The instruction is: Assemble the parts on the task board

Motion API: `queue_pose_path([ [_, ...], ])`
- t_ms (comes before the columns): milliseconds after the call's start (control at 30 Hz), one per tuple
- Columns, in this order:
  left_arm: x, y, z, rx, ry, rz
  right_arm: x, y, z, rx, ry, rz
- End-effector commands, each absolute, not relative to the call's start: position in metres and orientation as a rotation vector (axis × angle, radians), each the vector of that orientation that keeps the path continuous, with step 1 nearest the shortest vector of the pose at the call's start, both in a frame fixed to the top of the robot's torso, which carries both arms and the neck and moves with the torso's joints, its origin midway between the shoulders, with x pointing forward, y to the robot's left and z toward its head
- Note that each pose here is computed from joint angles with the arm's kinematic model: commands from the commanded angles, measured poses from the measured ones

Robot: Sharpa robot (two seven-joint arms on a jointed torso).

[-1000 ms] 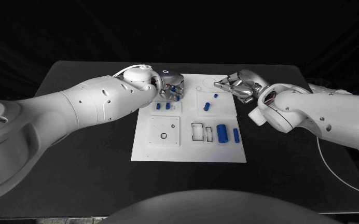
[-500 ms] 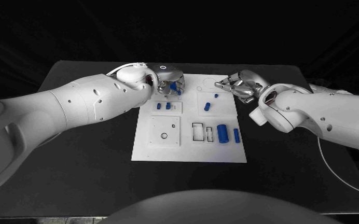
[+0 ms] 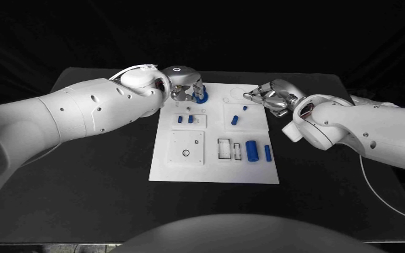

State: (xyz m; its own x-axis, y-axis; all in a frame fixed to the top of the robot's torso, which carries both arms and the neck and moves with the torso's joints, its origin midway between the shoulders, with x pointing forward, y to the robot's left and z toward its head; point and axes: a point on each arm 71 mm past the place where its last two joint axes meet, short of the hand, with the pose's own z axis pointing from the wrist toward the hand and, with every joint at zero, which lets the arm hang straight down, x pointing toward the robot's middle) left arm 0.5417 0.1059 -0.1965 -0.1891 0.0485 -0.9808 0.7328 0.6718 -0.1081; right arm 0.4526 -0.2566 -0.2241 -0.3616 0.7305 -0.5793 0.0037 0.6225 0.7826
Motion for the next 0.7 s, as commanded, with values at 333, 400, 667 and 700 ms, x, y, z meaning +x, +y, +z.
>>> queue_pose_path([
  [333, 0.538, 0.121, -0.199, 0.621, 1.734, -0.697, 0.452, -0.255, -0.225, 0.583, 1.809, 0.867],
  [400, 0.539, 0.122, -0.2, 0.619, 1.744, -0.692, 0.452, -0.255, -0.225, 0.583, 1.809, 0.868],
  [667, 0.541, 0.126, -0.203, 0.605, 1.779, -0.66, 0.452, -0.255, -0.225, 0.584, 1.81, 0.867],
  [700, 0.541, 0.126, -0.204, 0.605, 1.783, -0.655, 0.452, -0.255, -0.225, 0.584, 1.81, 0.867],
])
